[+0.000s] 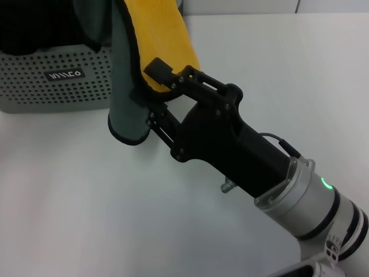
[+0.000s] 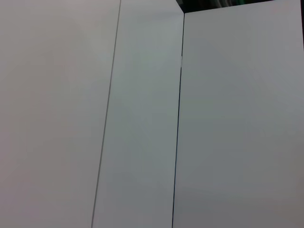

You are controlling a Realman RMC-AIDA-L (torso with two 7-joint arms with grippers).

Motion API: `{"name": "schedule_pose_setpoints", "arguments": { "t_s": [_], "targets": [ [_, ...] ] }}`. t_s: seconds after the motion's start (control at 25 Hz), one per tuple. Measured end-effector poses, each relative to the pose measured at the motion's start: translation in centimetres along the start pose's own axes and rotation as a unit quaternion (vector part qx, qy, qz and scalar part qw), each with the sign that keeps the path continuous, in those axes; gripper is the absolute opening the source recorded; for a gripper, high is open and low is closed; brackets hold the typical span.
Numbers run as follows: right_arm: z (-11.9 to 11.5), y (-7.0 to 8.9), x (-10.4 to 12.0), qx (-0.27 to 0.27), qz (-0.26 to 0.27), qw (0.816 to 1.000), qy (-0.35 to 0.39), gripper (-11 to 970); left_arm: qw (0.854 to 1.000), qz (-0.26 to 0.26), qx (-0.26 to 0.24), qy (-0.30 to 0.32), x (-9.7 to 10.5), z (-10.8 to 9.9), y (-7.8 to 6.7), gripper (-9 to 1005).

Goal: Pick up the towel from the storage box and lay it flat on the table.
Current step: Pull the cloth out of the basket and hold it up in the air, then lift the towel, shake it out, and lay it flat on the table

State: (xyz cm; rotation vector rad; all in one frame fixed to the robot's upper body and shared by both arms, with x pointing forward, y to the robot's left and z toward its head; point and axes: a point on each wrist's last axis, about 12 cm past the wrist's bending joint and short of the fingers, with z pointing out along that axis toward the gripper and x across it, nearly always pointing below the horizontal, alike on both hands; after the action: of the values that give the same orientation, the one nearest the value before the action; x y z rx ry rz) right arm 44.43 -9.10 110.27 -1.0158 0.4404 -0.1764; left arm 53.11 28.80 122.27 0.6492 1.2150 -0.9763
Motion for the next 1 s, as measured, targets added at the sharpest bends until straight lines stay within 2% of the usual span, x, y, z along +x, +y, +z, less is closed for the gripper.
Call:
{"name": "schedule_pose_setpoints", "arguments": {
  "t_s": [0.56,0.64,0.88,1.0],
  "targets": [
    [-0.49,0.15,-0.14,-0.001,0.024,1.0,0.013,332,1.0,-0.001,-0.002,0.001,0.07,-0.16,-0.04,80],
    [-0.43,0.17,-0.04,-0.003,0.023,1.0,0.012,211,1.0,-0.002,-0.002,0.002,0.13,-0.2,-0.07,81],
    [-0.5,0.32,-0.1,-0.008,0.031,0.999,0.011,38,1.0,-0.003,-0.001,0.003,0.21,-0.24,-0.13,83],
    [-0.5,0.18,-0.3,-0.001,0.061,0.998,0.006,29,1.0,-0.004,0.0,0.005,0.34,-0.46,-0.25,84]
  ]
}}
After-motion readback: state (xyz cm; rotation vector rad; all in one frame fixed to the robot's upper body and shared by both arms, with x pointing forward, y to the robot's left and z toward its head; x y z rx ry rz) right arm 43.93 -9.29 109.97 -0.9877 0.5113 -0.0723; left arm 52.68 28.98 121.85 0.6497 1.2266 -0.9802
